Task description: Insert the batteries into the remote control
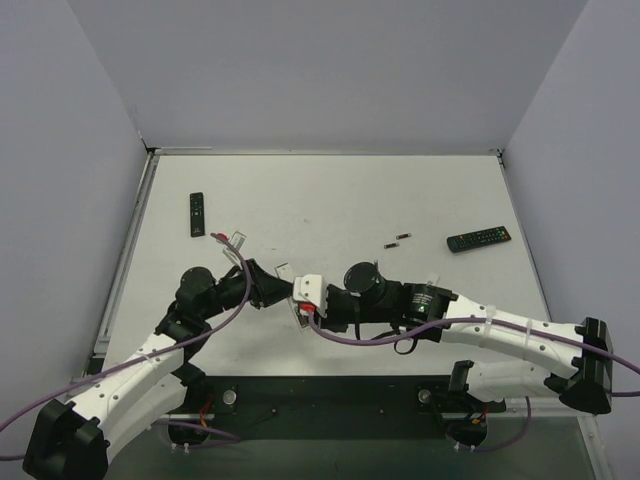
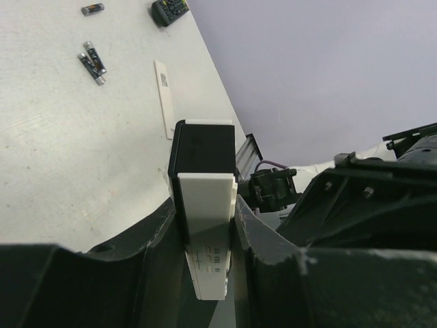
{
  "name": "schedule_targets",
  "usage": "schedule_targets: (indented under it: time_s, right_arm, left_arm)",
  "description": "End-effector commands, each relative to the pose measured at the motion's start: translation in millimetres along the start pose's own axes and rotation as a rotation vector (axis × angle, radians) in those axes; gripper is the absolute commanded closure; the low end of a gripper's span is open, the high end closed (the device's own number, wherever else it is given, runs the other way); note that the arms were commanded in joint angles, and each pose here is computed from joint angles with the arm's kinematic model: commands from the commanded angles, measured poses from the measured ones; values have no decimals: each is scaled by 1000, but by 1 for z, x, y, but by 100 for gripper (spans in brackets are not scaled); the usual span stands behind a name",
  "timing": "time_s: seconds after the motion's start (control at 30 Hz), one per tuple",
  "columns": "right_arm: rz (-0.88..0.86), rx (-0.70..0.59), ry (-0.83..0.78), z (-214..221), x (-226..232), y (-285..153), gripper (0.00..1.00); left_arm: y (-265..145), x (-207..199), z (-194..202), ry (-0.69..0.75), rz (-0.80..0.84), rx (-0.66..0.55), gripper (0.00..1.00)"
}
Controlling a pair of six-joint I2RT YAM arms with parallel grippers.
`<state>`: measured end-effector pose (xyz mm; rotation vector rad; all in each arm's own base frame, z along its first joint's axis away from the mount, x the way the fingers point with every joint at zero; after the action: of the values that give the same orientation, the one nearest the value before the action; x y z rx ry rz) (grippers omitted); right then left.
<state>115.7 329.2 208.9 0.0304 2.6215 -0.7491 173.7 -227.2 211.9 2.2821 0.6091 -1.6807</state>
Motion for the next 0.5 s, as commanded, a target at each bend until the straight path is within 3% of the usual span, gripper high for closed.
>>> schedule_targets:
  time_s: [0.0,0.1,0.17,0.23,0.37,0.47]
  right_arm:
    - [238,-76,254,-7,-35,-21,76]
    - [368,-20,390,12,-47,-32,66]
    - [489,22,531,28,-55,-41,50]
    - [641,95,641,53,-63,-58,41]
    - [785,167,899,94,-58,-80,32]
    - [725,159,966,103,-46,-78,32]
  left_arm:
    - [-1,1,-12,29,26,-109,100]
    - [-3,13,-17,37,-10,-157,100]
    - [-5,24,-18,35,-45,-184,100]
    - [-7,32,-17,32,-70,-196,100]
    - [-11,48,-21,23,-123,-251,100]
    - [-13,56,-20,2,-135,-266,100]
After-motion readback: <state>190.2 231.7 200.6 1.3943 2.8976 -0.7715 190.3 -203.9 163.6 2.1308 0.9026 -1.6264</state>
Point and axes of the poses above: each gripper's point midway between its finger pads, its own y axis out along the fingers, its own x axis along the line the jaws close on, z = x × y, the point moved 2 cm from there along -y, back along the fingers, and after that the axes turned 12 degrees about -y, right-handed, at the moved point
